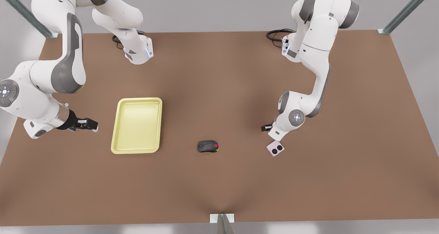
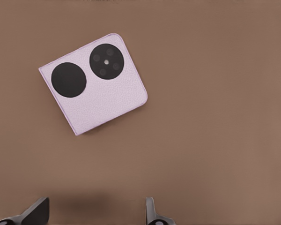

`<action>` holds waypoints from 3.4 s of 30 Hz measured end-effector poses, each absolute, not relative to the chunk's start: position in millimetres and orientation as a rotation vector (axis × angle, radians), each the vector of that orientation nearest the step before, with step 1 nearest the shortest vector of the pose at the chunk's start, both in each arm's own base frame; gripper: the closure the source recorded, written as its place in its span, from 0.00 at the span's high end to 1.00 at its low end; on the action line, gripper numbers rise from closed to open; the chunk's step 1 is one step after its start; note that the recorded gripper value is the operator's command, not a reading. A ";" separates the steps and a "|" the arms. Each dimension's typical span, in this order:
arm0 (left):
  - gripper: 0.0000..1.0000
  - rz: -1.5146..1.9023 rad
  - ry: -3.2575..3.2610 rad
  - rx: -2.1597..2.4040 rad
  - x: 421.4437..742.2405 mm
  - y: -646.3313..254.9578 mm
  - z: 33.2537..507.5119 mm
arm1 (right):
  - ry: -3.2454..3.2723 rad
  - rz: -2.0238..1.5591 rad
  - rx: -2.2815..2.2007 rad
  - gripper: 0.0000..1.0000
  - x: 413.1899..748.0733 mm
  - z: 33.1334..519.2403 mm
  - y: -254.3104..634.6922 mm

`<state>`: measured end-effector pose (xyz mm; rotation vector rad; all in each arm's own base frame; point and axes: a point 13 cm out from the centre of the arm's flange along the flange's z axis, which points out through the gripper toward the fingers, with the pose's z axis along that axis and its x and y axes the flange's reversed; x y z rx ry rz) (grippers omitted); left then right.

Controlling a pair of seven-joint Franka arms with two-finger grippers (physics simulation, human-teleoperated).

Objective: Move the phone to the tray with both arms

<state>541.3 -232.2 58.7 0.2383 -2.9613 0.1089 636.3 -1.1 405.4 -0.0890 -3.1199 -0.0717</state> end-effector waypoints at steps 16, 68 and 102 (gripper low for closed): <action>1.00 0.009 -3.024 0.564 577.2 -215.5 39.6 | -3.116 -0.072 -0.077 1.00 634.7 405.5 -5.3; 1.00 -0.015 -3.093 0.627 661.3 -260.5 76.3 | -3.114 -0.084 -0.065 1.00 634.6 404.9 -7.1; 1.00 -0.022 -3.176 -0.099 655.2 -249.2 21.2 | -3.112 -0.084 -0.045 1.00 633.8 404.5 -7.9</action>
